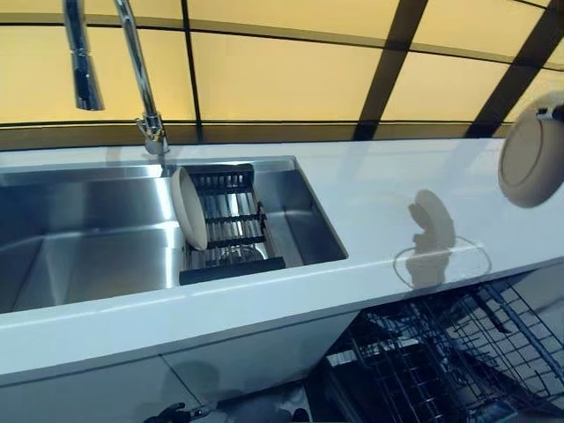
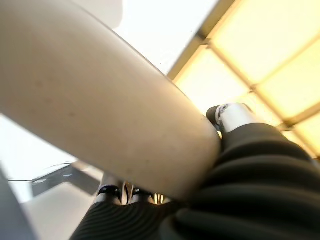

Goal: Take plates into dishwasher

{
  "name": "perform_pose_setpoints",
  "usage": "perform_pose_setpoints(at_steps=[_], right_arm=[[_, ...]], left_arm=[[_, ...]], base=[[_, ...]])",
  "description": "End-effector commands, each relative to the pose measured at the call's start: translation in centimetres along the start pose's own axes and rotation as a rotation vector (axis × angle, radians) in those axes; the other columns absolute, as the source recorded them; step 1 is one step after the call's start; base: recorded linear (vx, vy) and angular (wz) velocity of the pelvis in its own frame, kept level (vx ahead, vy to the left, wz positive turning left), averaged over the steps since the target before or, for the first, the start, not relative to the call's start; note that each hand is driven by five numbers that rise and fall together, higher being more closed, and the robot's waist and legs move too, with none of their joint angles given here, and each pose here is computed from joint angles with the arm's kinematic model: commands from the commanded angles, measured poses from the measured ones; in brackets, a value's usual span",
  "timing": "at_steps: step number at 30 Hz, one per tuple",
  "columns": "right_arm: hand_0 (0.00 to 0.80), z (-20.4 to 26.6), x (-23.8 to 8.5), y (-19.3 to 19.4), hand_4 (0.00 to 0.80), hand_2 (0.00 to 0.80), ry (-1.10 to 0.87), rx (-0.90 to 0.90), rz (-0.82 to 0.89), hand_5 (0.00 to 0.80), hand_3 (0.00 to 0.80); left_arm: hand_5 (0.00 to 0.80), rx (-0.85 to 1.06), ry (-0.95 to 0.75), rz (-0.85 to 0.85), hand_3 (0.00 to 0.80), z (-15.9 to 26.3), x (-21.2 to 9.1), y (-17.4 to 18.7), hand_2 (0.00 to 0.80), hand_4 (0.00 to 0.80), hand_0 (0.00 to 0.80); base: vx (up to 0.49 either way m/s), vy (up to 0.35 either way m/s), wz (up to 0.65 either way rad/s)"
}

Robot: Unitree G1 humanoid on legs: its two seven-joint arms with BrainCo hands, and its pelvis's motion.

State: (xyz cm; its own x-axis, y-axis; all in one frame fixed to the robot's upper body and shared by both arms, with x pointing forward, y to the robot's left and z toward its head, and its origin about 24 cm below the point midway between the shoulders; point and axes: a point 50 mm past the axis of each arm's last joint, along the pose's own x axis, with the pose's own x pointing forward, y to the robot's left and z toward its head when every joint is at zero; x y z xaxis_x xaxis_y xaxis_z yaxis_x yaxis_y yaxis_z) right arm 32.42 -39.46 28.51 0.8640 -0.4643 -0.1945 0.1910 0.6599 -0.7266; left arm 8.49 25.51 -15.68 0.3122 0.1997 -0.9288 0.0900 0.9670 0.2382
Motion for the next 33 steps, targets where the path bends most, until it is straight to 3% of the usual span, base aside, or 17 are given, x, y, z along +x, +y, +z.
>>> perform_pose_setpoints(at_steps=[1,18,33], right_arm=[[0.8,1.4,-1.9,-3.9,0.8,0.8,-0.104,-0.022,-0.086,0.8,0.8],[0.8,-7.2,-2.5,-1.8,0.8,0.8,0.056,-0.064,0.08,0.8,0.8],[0.8,-10.3,-2.5,6.1,0.8,0.8,-0.007,-0.296,0.329,0.8,0.8]], left_arm=[[0.0,0.057,-0.038,0.023,0.0,2.0,0.2,1.2,0.0,0.0,0.0],[0.0,0.073,-0.039,-0.019,0.0,2.1,0.2,0.9,0.0,0.0,0.0],[0.0,0.047,-0.061,-0.005,0.0,2.7,0.2,0.9,0.0,0.0,0.0]], base=[[-0.01,0.0,-0.14],[-0.014,-0.002,-0.08],[-0.018,-0.002,-0.04]])
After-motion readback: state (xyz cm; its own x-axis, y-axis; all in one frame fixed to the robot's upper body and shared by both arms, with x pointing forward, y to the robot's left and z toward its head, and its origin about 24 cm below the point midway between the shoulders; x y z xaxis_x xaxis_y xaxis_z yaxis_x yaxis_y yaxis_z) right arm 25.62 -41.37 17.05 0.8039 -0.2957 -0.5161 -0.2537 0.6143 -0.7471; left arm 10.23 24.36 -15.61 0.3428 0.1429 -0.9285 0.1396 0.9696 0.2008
